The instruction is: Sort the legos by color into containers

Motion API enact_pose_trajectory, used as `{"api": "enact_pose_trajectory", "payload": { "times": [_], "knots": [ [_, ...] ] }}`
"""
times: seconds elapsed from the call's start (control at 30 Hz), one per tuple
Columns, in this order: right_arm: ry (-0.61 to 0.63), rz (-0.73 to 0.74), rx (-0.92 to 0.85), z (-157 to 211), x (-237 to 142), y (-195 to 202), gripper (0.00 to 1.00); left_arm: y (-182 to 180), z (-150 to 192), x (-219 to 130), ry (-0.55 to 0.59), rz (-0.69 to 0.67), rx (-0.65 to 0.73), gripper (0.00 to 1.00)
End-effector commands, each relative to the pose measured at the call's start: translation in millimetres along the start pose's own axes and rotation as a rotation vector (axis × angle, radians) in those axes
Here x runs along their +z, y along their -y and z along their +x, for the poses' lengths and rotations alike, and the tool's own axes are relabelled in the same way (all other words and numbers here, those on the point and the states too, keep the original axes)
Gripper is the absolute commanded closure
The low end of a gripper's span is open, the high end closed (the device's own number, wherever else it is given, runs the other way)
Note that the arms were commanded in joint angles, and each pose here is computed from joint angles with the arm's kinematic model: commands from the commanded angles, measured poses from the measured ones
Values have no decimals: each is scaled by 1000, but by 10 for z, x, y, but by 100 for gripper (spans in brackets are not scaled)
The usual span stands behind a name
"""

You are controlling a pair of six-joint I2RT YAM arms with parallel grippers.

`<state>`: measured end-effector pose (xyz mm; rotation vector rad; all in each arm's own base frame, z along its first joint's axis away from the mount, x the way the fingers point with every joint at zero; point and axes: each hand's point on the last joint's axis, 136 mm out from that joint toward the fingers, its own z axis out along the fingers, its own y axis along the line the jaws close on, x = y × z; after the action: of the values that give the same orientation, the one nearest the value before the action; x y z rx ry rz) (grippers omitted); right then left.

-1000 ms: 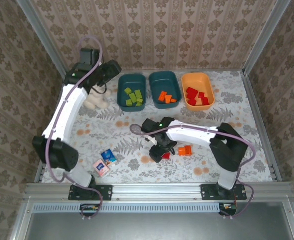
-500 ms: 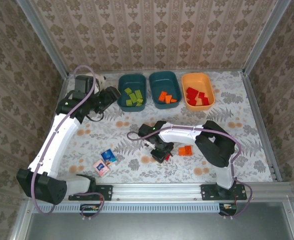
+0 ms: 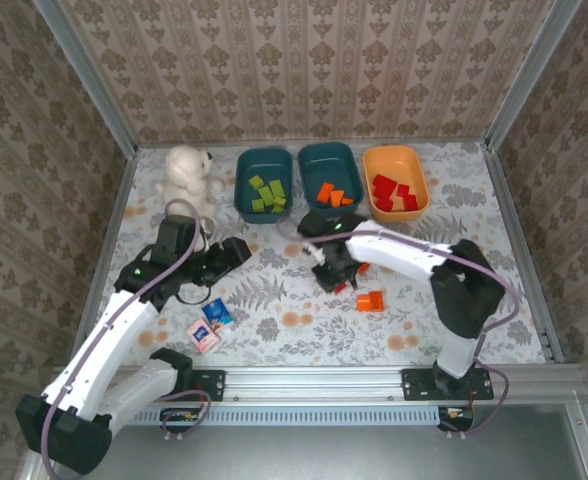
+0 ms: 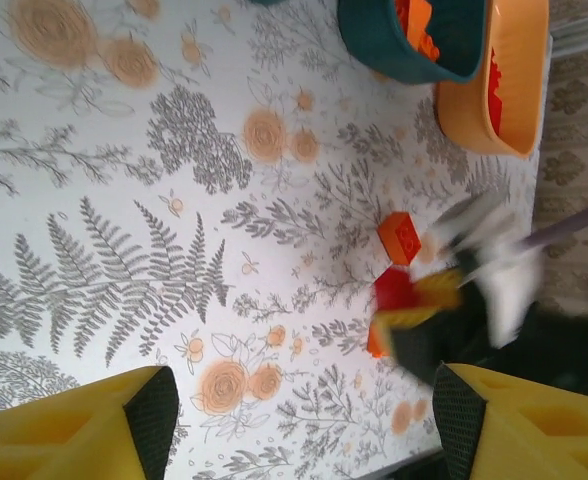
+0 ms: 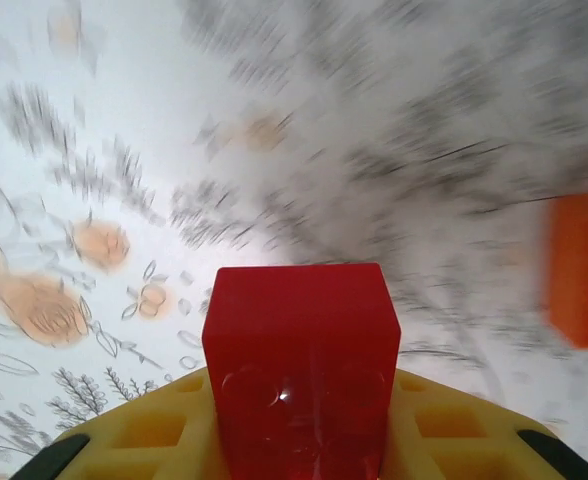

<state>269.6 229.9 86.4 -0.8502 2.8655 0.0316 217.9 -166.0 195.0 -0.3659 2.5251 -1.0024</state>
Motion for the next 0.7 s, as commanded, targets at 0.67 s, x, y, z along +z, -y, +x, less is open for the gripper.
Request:
{"api": "enact_pose_trajectory", "payload": {
  "times": [0.67],
  "knots": [
    [375, 204, 767, -1630, -124, 3159, 72, 1393, -720, 1112, -80, 286, 117, 30]
  ]
}}
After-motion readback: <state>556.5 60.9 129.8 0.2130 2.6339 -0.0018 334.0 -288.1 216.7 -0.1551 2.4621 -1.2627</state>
